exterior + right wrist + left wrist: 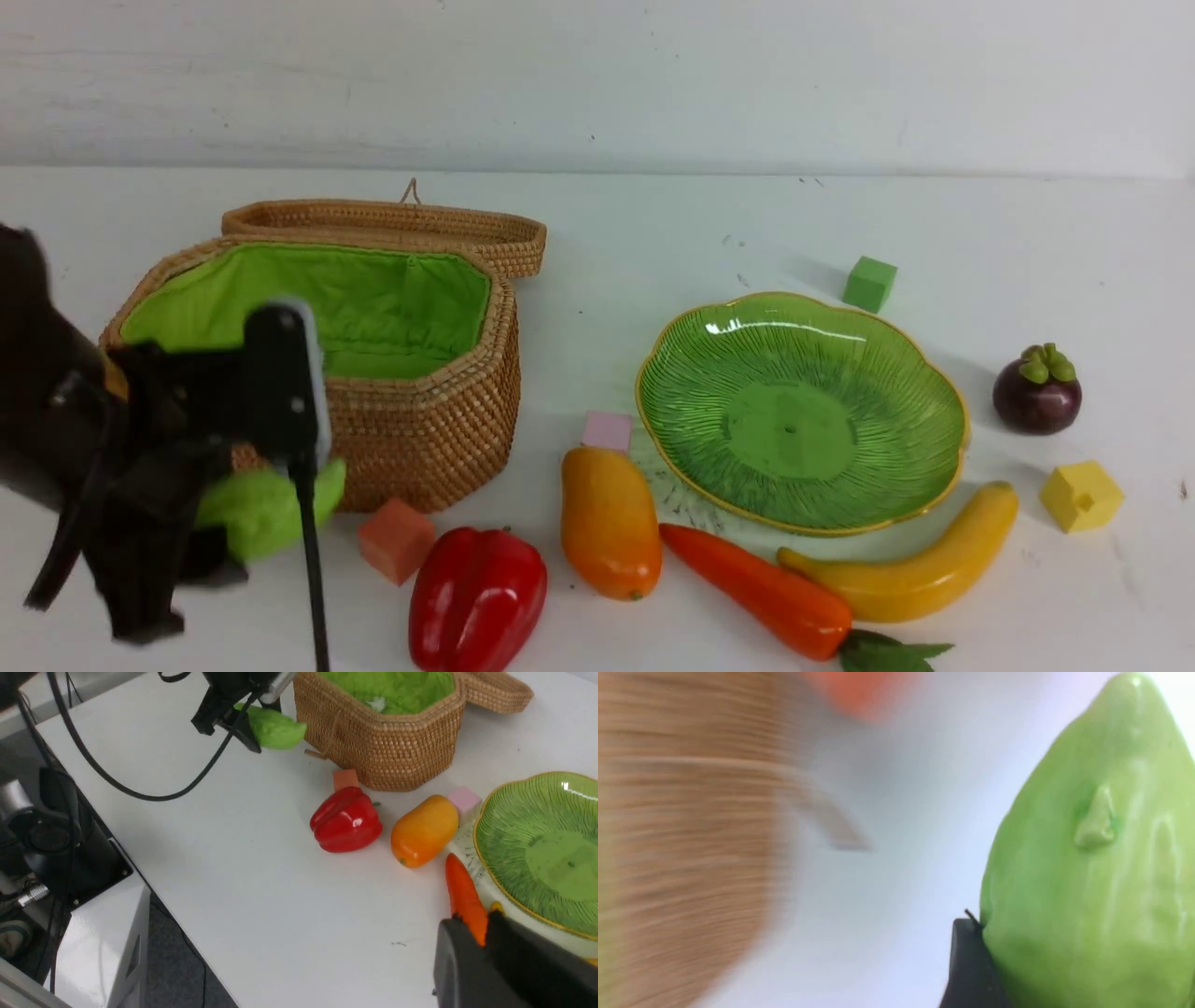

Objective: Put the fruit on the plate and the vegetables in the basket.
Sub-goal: Take a chayote with your left arm and place it on the basket on the left.

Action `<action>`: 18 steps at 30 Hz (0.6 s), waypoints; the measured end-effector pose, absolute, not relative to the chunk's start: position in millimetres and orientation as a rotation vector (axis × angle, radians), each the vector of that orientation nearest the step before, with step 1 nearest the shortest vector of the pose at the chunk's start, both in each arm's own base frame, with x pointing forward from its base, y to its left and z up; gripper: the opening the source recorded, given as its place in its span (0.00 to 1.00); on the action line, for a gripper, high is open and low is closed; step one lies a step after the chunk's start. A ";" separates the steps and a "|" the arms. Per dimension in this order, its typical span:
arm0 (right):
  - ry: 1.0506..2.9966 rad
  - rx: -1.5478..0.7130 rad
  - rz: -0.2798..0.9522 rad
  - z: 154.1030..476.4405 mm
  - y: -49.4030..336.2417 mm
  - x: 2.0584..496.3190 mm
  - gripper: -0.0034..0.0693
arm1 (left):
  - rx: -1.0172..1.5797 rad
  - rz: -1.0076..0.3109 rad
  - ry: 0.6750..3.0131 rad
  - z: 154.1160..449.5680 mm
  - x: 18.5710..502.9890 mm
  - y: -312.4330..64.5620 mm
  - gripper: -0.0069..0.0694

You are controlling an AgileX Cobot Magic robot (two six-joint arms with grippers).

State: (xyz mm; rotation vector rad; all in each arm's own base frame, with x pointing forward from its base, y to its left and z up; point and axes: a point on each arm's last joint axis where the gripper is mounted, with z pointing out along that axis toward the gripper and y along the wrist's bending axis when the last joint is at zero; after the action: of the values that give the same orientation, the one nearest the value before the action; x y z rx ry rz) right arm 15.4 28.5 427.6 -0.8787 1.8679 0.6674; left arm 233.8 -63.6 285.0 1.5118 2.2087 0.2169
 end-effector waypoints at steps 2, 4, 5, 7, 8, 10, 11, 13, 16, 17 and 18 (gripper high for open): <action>1.821 -0.854 0.684 432.0 29.8 16.9 0.18 | 1.279 0.309 2.065 315.1 246.5 -64.0 0.66; 1.799 -0.843 0.689 434.0 30.2 17.5 0.18 | 1.219 0.360 2.022 322.9 260.9 -65.0 0.66; 1.785 -0.835 0.693 435.4 30.6 17.9 0.18 | 1.215 0.389 2.014 323.9 269.3 -65.5 0.66; 1.756 -0.820 0.704 438.1 31.2 18.6 0.18 | 1.236 0.457 2.020 319.7 292.7 -67.5 0.66; 1.745 -0.815 0.708 439.2 31.4 18.8 0.18 | 1.238 0.472 2.027 317.1 300.2 -68.3 0.66; 1.709 -0.796 0.716 442.7 32.0 19.8 0.19 | 1.259 0.523 2.041 309.1 321.9 -70.7 0.66; 1.690 -0.787 0.719 444.4 32.1 20.3 0.19 | 1.271 0.540 2.059 301.0 333.6 -72.4 0.66; 1.666 -0.774 0.721 446.7 32.3 21.0 0.19 | 1.268 0.569 2.074 293.4 349.9 -74.4 0.66; 1.653 -0.768 0.723 447.9 32.4 21.3 0.19 | 1.244 0.580 2.089 287.8 364.1 -76.8 0.66; 1.652 -0.767 0.723 448.1 32.4 21.3 0.20 | 1.243 0.582 2.090 286.4 366.2 -77.2 0.66; 1.651 -0.767 0.724 448.2 32.4 21.3 0.20 | 1.241 0.581 2.092 285.8 367.0 -77.4 0.66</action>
State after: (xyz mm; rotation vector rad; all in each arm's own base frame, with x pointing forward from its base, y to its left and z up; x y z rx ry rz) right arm 21.3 32.4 448.2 -0.7667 1.6507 0.7235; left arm 367.0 -77.4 285.8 1.2413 2.0918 0.5811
